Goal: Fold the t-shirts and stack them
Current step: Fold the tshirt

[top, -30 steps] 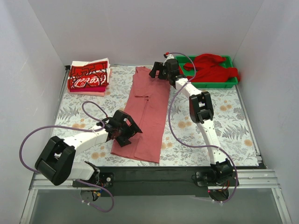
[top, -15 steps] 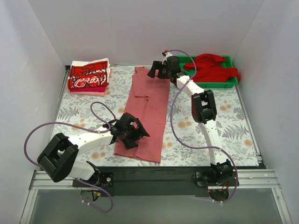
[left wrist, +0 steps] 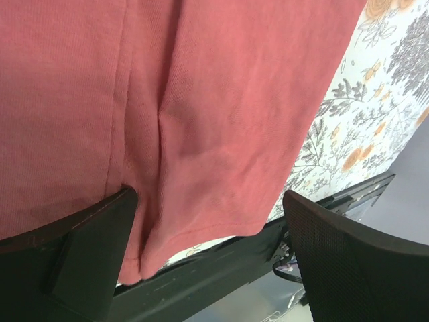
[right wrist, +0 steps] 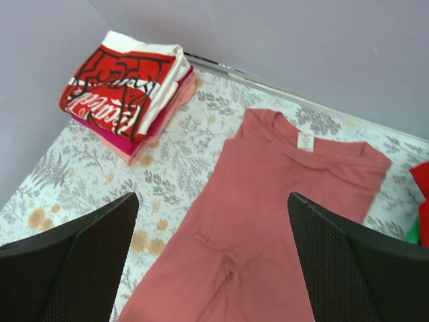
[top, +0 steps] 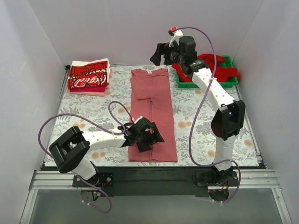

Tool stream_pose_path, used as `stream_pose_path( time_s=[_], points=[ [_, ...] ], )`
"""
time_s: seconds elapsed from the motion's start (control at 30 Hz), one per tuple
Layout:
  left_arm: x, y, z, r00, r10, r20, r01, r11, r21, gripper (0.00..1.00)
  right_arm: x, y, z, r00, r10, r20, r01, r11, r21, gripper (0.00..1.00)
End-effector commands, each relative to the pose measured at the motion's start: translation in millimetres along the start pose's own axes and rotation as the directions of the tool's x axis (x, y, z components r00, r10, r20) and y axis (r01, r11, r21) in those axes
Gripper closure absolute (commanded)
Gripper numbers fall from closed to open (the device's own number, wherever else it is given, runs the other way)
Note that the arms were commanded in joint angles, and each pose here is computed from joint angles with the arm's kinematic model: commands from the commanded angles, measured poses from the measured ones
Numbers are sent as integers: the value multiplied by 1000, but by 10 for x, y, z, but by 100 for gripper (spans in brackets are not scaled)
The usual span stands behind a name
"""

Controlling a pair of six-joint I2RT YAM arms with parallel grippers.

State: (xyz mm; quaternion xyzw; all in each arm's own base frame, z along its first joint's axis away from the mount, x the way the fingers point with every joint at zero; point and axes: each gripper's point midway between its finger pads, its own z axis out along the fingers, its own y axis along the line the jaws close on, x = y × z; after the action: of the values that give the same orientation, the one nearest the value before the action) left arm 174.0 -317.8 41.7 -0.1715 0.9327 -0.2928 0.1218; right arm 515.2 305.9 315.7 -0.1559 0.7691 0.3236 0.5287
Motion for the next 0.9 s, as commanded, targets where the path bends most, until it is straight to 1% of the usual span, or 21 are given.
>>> stream_pose_path(
  time_s=[0.0,0.03,0.07,0.13,0.2,0.23,0.27,0.3,0.33,0.37,0.4,0.43,0.47,0.5,0.53,0.57,0.6,0.7,0.73,0.87],
  points=[
    [104,346,46,1000,29,0,-29,987,-158,9,491,-248,-222,989,-5,-150,23,993,113,2],
    [68,382,13,999,37,20,-33,982,-184,9,513,-263,-284,987,-2,-162,23,991,132,2],
    [35,335,-45,998,42,37,-35,984,-173,9,456,-280,-372,988,-5,-155,30,986,163,2],
    [-37,316,-152,996,53,73,-39,982,-183,9,482,-256,-473,983,-9,-182,41,985,169,2],
    [-96,218,-305,992,66,104,-50,987,-150,8,418,-198,-606,985,-15,-173,44,985,165,2],
    [-113,232,-375,991,75,111,-56,985,-161,8,533,-208,-656,981,-5,-194,39,984,172,2],
    [-140,199,-470,989,77,126,-58,987,-147,8,551,-207,-707,981,-3,-194,38,983,178,2],
    [-178,215,-524,986,78,147,-55,986,-157,8,481,-152,-823,985,-6,-172,37,983,177,2],
    [-167,350,-592,987,81,142,-50,977,-209,7,555,-150,-882,983,3,-183,30,984,178,2],
    [-192,358,-677,984,77,158,-42,976,-212,7,797,-168,-934,974,21,-224,19,985,172,2],
    [-223,429,-725,981,72,179,-28,971,-238,7,717,-28,-1035,985,1,-173,19,993,115,2],
    [-208,589,-796,982,74,176,-19,955,-295,7,754,-2,-1089,988,3,-153,13,995,104,2],
    [-222,647,-865,979,61,193,1,953,-304,7,804,20,-1155,990,10,-140,4,995,101,2],
    [-219,713,-906,978,44,203,24,947,-319,7,970,-4,-1295,991,14,-133,1,993,115,2],
    [-192,875,-974,979,34,202,44,929,-369,7,1040,-23,-1370,991,26,-130,-9,991,130,2],
    [-197,934,-1033,976,15,218,69,926,-372,7,1166,-42,-1450,990,39,-139,-19,990,142,2],
    [-167,1102,-1040,975,9,220,84,909,-408,7,1368,-46,-1595,986,70,-151,-46,987,155,2],
    [-123,1249,-1039,973,-37,228,129,905,-405,7,1642,-36,-1799,983,111,-149,-86,983,163,2],
    [-97,1290,-1011,974,-48,223,137,905,-403,7,1961,-89,-1863,967,159,-198,-122,975,188,2],
    [-179,1399,-1040,953,-78,292,201,886,-418,7,2421,-69,-2029,937,224,-269,-175,966,193,2]
  ],
)
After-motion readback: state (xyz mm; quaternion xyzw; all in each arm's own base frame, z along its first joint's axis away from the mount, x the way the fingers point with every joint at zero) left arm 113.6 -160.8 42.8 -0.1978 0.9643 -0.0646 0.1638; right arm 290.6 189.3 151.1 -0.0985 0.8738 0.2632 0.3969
